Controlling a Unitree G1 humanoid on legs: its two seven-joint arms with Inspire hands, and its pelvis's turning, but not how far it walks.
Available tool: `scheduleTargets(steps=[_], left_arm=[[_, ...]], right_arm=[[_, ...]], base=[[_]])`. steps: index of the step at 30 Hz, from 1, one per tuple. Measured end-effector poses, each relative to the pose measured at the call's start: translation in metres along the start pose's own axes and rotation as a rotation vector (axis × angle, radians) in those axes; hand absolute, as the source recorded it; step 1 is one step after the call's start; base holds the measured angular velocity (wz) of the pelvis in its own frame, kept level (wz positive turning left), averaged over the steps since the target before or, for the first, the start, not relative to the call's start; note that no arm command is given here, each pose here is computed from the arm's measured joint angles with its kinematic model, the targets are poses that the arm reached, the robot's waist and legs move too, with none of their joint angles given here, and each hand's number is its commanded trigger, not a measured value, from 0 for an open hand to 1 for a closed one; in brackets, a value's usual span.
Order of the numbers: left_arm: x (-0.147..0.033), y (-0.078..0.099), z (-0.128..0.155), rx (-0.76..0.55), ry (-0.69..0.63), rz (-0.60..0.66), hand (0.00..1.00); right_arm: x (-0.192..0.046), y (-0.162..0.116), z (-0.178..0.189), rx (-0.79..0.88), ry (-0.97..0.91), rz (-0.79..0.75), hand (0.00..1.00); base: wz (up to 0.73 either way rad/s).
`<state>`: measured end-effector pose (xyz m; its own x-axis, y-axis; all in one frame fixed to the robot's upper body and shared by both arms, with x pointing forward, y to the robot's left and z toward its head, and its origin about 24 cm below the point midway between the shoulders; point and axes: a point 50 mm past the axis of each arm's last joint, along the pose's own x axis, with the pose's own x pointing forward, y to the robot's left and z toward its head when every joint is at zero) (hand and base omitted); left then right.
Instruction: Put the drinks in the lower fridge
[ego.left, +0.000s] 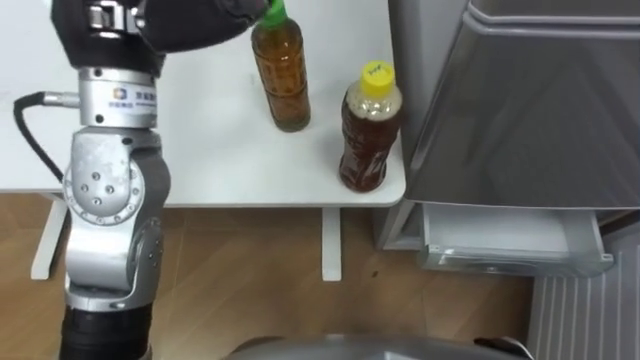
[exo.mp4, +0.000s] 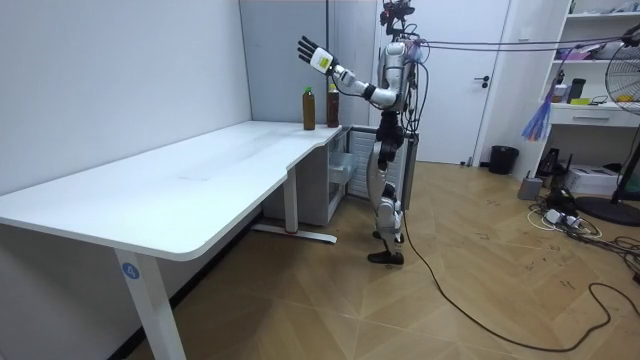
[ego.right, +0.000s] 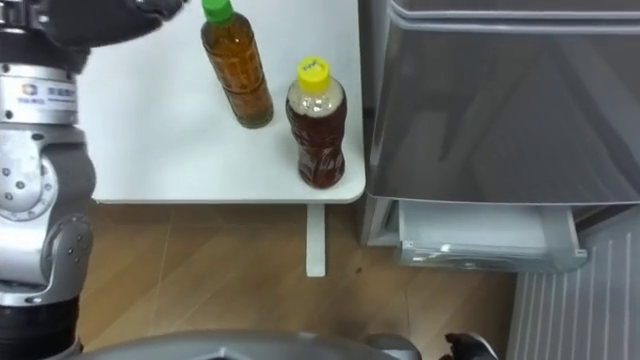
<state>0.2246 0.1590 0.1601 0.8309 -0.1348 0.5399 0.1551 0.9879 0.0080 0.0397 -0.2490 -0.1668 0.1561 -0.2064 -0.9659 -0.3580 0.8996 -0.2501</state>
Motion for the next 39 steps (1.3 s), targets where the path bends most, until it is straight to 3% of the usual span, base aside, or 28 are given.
scheduleTargets(steps=[5, 15, 29, 39], left_arm=[[0.000, -0.006, -0.002, -0.068, 0.012, -0.089, 0.00], [-0.002, -0.014, -0.007, -0.081, 0.055, -0.215, 0.00], [-0.006, -0.039, -0.015, -0.161, 0.123, -0.413, 0.00], [-0.011, -0.046, -0.028, -0.191, 0.195, -0.486, 0.00]], right_arm=[[0.000, 0.000, 0.000, 0.005, 0.000, -0.002, 0.00], [0.000, 0.000, 0.000, -0.018, 0.003, 0.001, 0.00], [0.000, 0.000, 0.000, -0.026, 0.024, 0.009, 0.00], [0.000, 0.000, -0.003, -0.024, 0.049, 0.009, 0.00]], base=[[0.00], [0.00], [-0.01], [0.00]])
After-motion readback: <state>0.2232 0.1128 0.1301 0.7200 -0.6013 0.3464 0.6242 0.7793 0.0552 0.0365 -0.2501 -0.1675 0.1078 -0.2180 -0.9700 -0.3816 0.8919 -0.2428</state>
